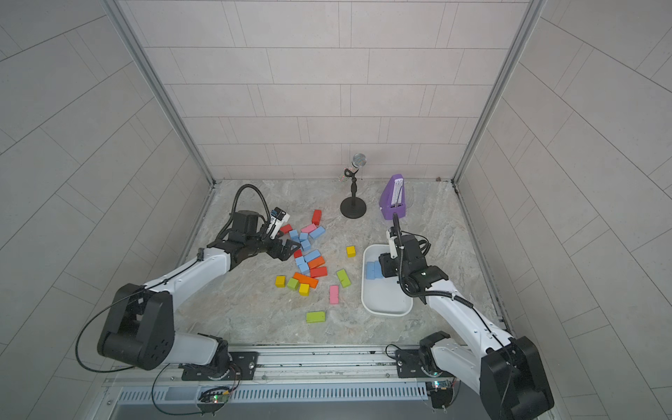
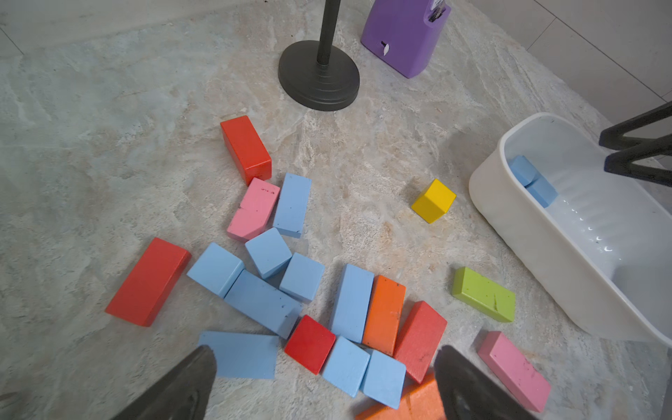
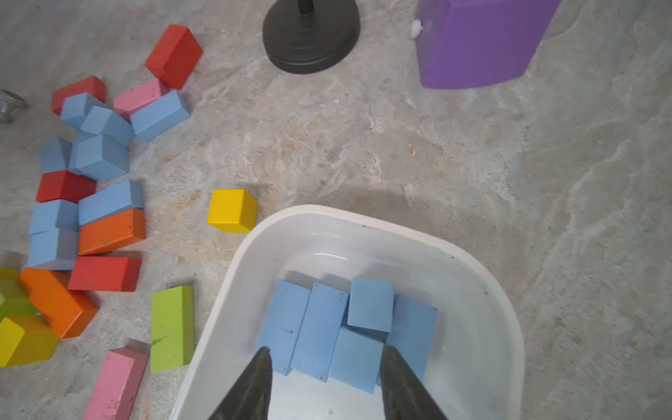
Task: Pick out the blue building blocks
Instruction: Pick up the building block from the center of the board.
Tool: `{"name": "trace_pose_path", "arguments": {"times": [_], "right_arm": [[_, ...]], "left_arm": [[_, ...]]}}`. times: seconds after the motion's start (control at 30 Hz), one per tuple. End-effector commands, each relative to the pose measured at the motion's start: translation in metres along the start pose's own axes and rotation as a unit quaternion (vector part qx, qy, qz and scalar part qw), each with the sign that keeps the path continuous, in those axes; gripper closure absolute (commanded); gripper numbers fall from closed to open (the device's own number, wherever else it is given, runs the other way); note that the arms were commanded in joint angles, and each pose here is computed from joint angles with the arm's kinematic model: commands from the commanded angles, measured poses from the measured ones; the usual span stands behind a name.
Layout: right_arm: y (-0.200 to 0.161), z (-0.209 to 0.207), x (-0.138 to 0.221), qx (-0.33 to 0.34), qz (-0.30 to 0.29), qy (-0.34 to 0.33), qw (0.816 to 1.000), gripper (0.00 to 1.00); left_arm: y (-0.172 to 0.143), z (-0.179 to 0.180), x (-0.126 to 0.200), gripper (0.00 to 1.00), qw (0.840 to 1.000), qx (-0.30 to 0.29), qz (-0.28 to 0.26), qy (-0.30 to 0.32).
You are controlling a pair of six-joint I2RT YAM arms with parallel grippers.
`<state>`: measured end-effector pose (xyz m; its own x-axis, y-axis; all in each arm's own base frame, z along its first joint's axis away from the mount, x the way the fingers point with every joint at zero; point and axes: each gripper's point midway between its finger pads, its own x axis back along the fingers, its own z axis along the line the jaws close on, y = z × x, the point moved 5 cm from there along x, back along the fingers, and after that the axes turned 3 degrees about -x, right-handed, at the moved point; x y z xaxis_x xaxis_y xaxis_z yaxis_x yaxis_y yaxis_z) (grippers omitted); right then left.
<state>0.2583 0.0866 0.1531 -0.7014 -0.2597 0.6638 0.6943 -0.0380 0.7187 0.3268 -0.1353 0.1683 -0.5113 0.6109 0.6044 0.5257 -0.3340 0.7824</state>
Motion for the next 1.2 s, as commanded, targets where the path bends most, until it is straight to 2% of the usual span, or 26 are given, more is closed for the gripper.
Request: {"name": "trace_pose_path", "arguments": {"times": [0.0,0.23,0.4,0.47,0.57,0.63,0.93,1.03,1.1,1.17], "right_arm": [[0.018,0.013,0.008,0.021,-0.074,0.048,0.996,0.49],[0.014,0.012,0.015,0.024,-0.097,0.053,0.994,0.49],[0.009,0.013,0.017,0.027,-0.104,0.067,0.992,0.49],[0.008,0.021,0.020,0.037,-0.116,0.100,0.987,0.48],[0.010,0.034,0.026,0.041,-0.141,0.156,0.977,0.48],[0.011,0.036,0.027,0.041,-0.147,0.168,0.974,0.48],[0.009,0.035,0.024,0.046,-0.141,0.160,0.976,0.48],[0.008,0.033,0.023,0.048,-0.141,0.155,0.977,0.48],[0.008,0.033,0.023,0.050,-0.141,0.152,0.977,0.48],[0.008,0.031,0.022,0.051,-0.141,0.147,0.978,0.48]], "left_arm": [[0.001,0.001,0.011,0.02,0.999,-0.037,0.019,-0.023],[-0.016,0.020,0.012,0.02,0.983,-0.135,0.126,0.016],[-0.015,0.024,0.011,0.02,0.969,-0.154,0.193,-0.017],[-0.015,0.030,0.008,0.03,0.964,-0.154,0.217,-0.016],[-0.016,0.040,0.003,0.03,0.956,-0.167,0.240,-0.003],[-0.015,0.049,-0.001,0.05,0.952,-0.176,0.251,0.014],[-0.013,0.092,-0.028,0.09,0.922,-0.218,0.312,0.072],[-0.011,0.097,-0.041,0.15,0.919,-0.228,0.315,0.058],[-0.016,0.092,-0.047,0.16,0.911,-0.253,0.324,0.017],[-0.026,0.084,-0.053,0.20,0.886,-0.316,0.339,-0.030]]}}
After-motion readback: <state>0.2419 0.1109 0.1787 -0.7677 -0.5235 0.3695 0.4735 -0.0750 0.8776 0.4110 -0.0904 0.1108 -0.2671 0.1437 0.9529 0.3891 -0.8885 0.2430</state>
